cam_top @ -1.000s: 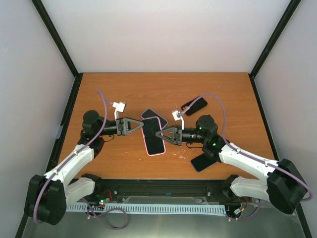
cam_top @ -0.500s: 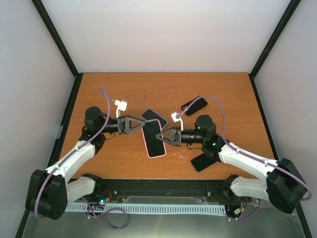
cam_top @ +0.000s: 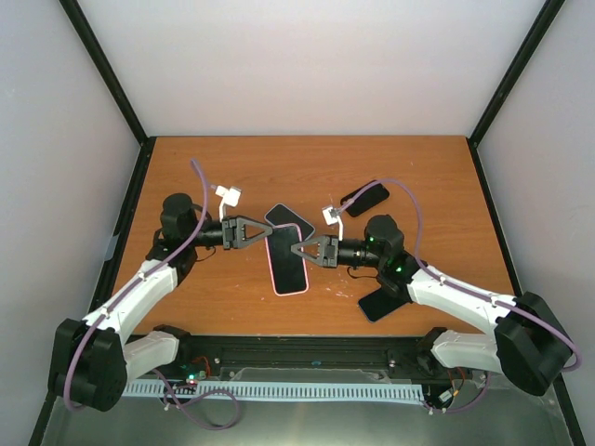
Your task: Put the phone into the phone case
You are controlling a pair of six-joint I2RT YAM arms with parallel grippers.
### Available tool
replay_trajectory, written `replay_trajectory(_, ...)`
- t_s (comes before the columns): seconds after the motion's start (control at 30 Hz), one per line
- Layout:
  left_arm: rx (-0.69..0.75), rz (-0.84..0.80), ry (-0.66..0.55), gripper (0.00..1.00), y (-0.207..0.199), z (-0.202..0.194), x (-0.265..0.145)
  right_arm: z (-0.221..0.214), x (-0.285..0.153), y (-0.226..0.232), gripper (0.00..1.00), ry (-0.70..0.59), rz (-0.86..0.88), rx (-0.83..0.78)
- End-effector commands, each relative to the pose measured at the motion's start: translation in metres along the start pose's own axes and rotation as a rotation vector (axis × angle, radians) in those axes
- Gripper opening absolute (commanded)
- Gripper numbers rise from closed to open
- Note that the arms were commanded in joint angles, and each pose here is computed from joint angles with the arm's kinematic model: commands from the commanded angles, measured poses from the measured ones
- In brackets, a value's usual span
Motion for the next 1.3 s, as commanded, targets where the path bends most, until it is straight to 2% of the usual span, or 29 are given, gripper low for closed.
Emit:
replay_trajectory(0.0,0.040,-0.025,0.003,0.23,-0.016,0.008,0.001,0.018,-0.001,0.021,0.13,-0.067,0.071,-0.040)
replay_trajectory(0.17,0.025,-0.019,-0.006,0.56,-0.015,0.004,0.000,0.020,-0.005,0.028,0.12,-0.092,0.095,-0.052)
replay_trajectory(0.27,0.007,-0.016,0.000,0.61,-0.009,0.000,0.000,0.021,-0.005,0.031,0.12,-0.097,0.108,-0.060)
replay_trajectory(0.37,0.007,-0.023,-0.001,0.61,-0.009,-0.001,0.000,0.020,-0.004,0.032,0.12,-0.091,0.123,-0.054)
replay_trajectory(0.47,0.016,-0.021,-0.004,0.52,-0.009,0.002,0.001,0.019,-0.003,0.032,0.12,-0.088,0.137,-0.051)
replay_trajectory(0.6,0.018,-0.012,-0.004,0.18,-0.005,0.006,0.003,0.017,-0.001,0.028,0.13,-0.073,0.133,-0.046)
replay_trajectory(0.73,0.028,-0.002,-0.006,0.01,-0.001,0.007,0.004,0.014,0.000,0.023,0.18,-0.067,0.116,-0.038)
replay_trajectory(1.03,0.052,0.003,0.001,0.00,0.000,0.009,0.004,0.026,0.002,0.019,0.33,-0.106,0.070,-0.024)
replay_trajectory(1.27,0.051,-0.013,0.025,0.00,-0.002,0.006,0.005,0.041,0.004,0.020,0.38,-0.142,0.028,-0.050)
Point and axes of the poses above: each gripper's point midway between its finger pads, its own x axis out along the fingers, its own y axis along the line the jaws close on, z = x × y, the point moved 1 cm from there along -x, back along the fingers, and after that the axes turned 3 degrees about -x, right-handed, at the moved point
